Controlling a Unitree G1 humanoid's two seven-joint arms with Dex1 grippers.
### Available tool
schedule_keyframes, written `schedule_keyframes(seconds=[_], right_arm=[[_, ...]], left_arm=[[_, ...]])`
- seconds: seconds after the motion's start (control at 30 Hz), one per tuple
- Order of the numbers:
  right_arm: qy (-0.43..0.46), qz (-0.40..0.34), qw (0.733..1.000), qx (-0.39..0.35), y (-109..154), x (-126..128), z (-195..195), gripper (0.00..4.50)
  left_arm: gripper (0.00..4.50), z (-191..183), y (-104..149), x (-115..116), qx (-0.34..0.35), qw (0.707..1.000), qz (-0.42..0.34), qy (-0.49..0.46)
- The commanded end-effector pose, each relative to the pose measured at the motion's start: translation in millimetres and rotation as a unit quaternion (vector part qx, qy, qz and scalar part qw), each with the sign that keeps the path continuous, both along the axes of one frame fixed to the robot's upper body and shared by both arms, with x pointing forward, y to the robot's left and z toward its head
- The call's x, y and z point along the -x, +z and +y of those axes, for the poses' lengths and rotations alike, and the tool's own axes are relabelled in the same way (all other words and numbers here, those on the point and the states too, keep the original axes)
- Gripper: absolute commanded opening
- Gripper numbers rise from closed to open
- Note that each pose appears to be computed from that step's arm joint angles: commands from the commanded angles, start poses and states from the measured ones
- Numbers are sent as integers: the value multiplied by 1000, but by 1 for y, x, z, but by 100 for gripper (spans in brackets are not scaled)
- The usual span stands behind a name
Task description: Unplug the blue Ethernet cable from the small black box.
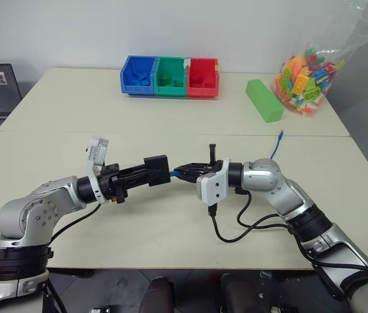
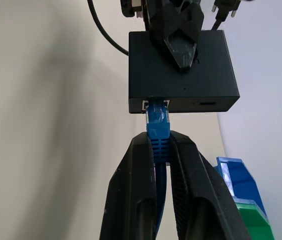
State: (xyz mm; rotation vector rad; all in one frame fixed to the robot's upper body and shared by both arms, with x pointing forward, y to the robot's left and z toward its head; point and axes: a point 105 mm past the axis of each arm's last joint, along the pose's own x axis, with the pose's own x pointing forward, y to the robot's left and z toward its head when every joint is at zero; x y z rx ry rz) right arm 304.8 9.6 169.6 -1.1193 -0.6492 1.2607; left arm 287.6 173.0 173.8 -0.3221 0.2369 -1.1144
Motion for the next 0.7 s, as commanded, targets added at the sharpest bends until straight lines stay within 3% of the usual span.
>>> schedule_keyframes(seconds=[0.03,0.07,0.13,0.17,0.3,0.37,0.5,0.6,0.7], right_arm=[[31,-28,999,-25,17,11,5,12],[32,-25,999,-25,16,12,5,12],[34,-17,999,-20,15,13,3,82],[35,-13,999,-14,14,13,2,88],[38,-2,999,-3,15,14,-5,186],[50,50,997,12,14,21,-14,236],[36,207,977,-32,18,27,-20,239],[5,344,935,-90,21,20,-19,239],[-7,419,902,-108,20,19,-18,239]], left_arm=[[80,3,4,-3,-13,1000,-15,7],[80,4,4,-4,-14,1000,-15,8],[80,5,5,-4,-14,1000,-16,9],[80,5,5,-5,-14,1000,-17,9],[80,4,5,-4,-21,1000,-20,-1],[80,3,5,-2,-33,999,-22,-16],[80,1,5,1,-55,997,-32,-44],[80,-6,5,8,-77,993,-43,-81],[80,-11,5,13,-89,989,-52,-104]])
